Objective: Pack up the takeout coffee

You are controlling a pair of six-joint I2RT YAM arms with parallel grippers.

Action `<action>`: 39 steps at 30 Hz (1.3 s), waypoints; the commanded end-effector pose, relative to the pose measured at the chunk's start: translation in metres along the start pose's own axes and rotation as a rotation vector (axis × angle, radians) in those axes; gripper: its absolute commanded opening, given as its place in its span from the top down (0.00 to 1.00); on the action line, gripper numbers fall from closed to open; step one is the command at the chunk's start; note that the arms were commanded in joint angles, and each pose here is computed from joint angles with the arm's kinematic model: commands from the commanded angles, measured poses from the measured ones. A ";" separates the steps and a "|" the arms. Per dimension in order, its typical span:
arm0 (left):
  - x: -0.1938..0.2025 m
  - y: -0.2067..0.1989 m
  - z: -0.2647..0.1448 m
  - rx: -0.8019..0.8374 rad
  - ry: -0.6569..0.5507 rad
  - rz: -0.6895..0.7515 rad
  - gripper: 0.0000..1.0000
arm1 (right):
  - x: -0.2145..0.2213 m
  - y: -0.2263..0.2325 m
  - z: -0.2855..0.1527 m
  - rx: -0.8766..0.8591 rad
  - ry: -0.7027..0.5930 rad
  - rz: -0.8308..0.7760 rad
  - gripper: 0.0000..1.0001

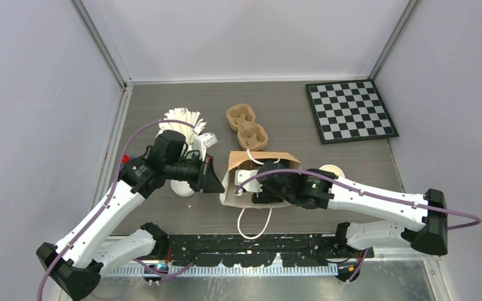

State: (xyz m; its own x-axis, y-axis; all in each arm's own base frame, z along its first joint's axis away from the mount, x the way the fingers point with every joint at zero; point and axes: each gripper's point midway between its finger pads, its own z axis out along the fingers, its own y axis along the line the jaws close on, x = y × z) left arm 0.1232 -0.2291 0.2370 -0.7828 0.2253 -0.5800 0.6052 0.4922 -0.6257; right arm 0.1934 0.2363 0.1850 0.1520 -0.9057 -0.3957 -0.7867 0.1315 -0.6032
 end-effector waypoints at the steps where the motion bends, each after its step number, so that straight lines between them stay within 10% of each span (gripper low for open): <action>1: -0.005 -0.009 -0.007 0.016 -0.017 0.036 1.00 | -0.009 -0.009 -0.008 0.008 -0.036 0.002 0.28; 39: -0.007 -0.011 -0.002 0.037 -0.005 0.016 1.00 | 0.000 -0.019 0.009 0.072 0.016 -0.108 0.29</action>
State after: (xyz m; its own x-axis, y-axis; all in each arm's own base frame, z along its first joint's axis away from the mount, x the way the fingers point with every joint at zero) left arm 0.1247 -0.2312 0.2357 -0.7910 0.2300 -0.5669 0.5970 0.4928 -0.6330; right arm 0.2102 0.2431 0.1580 0.2161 -0.9273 -0.3057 -0.7511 0.0422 -0.6589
